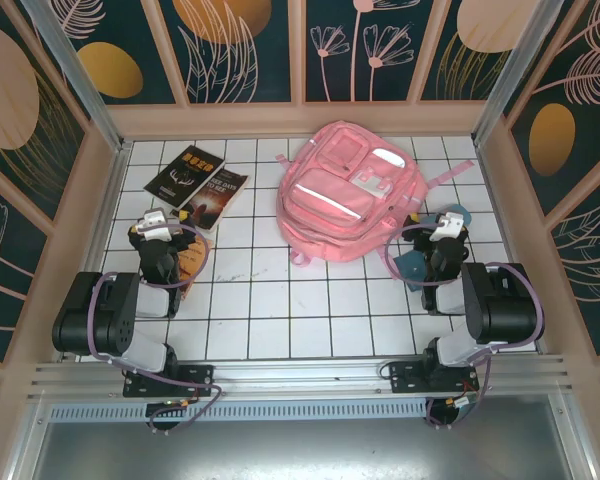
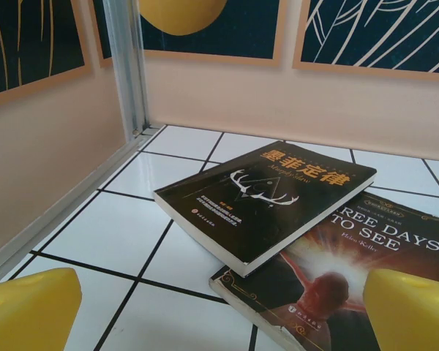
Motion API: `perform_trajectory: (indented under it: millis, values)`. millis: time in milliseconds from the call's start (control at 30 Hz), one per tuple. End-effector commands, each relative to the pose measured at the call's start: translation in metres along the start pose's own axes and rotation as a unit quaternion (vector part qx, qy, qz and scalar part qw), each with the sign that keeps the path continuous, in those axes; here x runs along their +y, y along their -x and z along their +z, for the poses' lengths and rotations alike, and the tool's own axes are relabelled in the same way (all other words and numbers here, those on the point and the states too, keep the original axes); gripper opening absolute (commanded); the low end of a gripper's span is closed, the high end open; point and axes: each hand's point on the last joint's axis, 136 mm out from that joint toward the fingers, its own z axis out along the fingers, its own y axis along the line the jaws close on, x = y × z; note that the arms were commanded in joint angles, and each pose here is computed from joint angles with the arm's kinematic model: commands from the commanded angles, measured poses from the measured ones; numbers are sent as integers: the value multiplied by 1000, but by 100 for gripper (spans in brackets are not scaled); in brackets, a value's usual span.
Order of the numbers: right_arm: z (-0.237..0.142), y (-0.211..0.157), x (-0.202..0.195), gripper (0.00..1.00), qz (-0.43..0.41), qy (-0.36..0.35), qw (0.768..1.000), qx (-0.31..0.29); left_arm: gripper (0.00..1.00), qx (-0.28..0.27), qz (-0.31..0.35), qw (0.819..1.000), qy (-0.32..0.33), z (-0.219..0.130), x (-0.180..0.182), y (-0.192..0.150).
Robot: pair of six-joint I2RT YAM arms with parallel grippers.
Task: Pack the student bag
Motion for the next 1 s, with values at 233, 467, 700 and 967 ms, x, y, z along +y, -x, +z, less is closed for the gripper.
perform_trajectory:
  millis: [233,467,700,967]
  values:
    - [3,8,-2,99,6,-7,1000,-12,99,-11,-8,1000,-5,0,-1,5]
    - [3,7,-3,99,6,-8,1000,-11,99,-11,-8,1000,-5,1,-1,5]
    - [4,7,-3,99,7,-7,1000,-10,99,-12,-8,1000,-6,0,-1,6]
    - [2,15,13,99,-13,34,999,-8,99,-3,-6,1000,-2,2,-3,25]
